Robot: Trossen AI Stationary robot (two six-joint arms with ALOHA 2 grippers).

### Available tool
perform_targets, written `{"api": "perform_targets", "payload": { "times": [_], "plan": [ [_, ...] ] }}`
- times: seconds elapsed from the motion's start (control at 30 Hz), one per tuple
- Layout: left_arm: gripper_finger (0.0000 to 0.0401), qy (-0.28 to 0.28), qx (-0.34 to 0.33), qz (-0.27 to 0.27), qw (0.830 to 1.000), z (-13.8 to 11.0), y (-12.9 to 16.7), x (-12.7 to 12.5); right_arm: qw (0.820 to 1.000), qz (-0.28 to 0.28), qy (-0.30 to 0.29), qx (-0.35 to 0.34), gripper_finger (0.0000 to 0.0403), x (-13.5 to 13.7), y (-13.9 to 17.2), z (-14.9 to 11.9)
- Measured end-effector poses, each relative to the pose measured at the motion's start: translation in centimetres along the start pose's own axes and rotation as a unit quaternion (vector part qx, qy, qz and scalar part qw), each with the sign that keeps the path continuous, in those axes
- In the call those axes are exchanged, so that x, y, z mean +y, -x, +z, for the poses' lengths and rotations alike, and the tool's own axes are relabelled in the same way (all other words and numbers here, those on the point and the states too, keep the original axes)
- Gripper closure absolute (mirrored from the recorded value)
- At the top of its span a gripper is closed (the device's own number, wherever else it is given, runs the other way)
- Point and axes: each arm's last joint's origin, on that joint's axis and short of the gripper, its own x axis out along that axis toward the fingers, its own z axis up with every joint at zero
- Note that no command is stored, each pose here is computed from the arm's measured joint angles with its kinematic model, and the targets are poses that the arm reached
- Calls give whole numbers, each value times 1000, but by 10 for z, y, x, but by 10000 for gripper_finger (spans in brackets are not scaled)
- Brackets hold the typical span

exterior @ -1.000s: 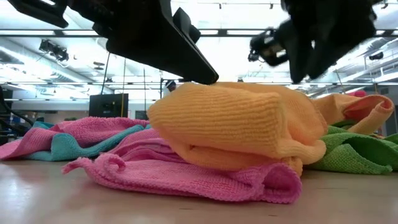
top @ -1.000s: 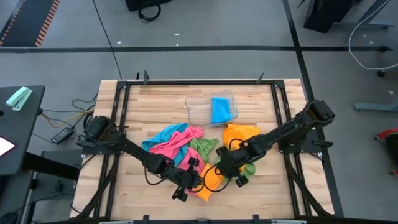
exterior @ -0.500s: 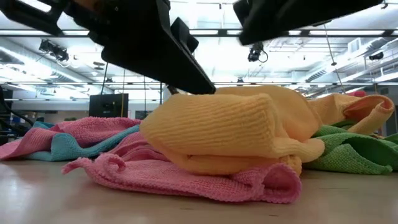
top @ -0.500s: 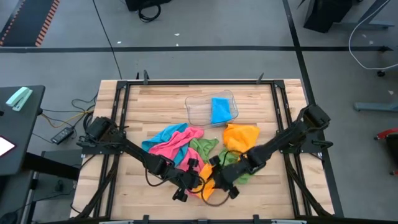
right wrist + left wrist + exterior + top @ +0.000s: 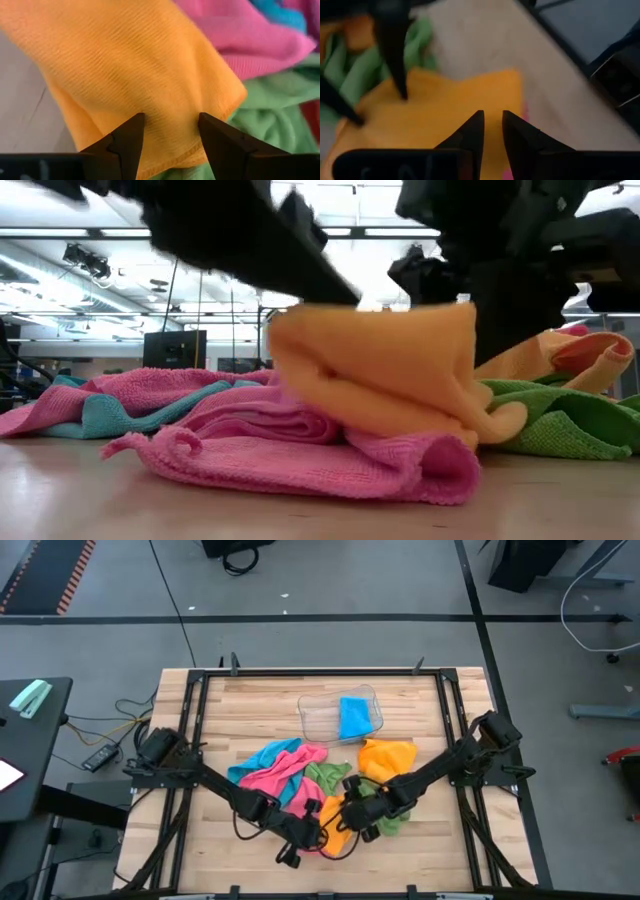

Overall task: Fold microfiber towels
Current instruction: Fold the left yellow microfiber cloth, then put the folded yellow microfiber cloth on the transparent bin

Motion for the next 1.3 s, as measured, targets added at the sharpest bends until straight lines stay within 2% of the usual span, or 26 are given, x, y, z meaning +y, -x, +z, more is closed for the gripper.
{"api": "perform_targets", "payload": {
  "times": [0.1,0.27,0.4,0.5,0.67,0.9,0.97,1.07,1.23,1.3],
  "plan": [
    [323,-6,-22,-5,1000,4,1,-3,999,28,-16,29,205,-1,3,-5],
    [327,2,-4,-2,1000,1,0,-1,996,78,-38,37,205,2,11,-5],
    [324,-39,-9,-2,999,5,6,-4,996,72,-51,-8,205,0,28,4],
    [316,-84,1,34,996,8,15,-11,996,53,-62,-41,205,-3,35,11],
    [272,-189,21,101,977,6,23,-32,993,48,-78,-69,205,-7,34,17],
    [182,-224,68,99,967,-7,25,-45,985,54,-108,-127,205,-6,37,28],
    [165,-261,104,117,953,-13,27,-45,982,58,-107,-147,205,-3,39,32],
    [150,-338,144,135,920,-19,29,-44,977,64,-111,-169,205,1,41,36],
    [141,-461,178,140,858,-24,22,-41,974,63,-126,-178,205,4,43,37],
    [140,-491,185,140,840,-26,16,-37,974,58,-132,-175,205,6,43,37]
  ]
}}
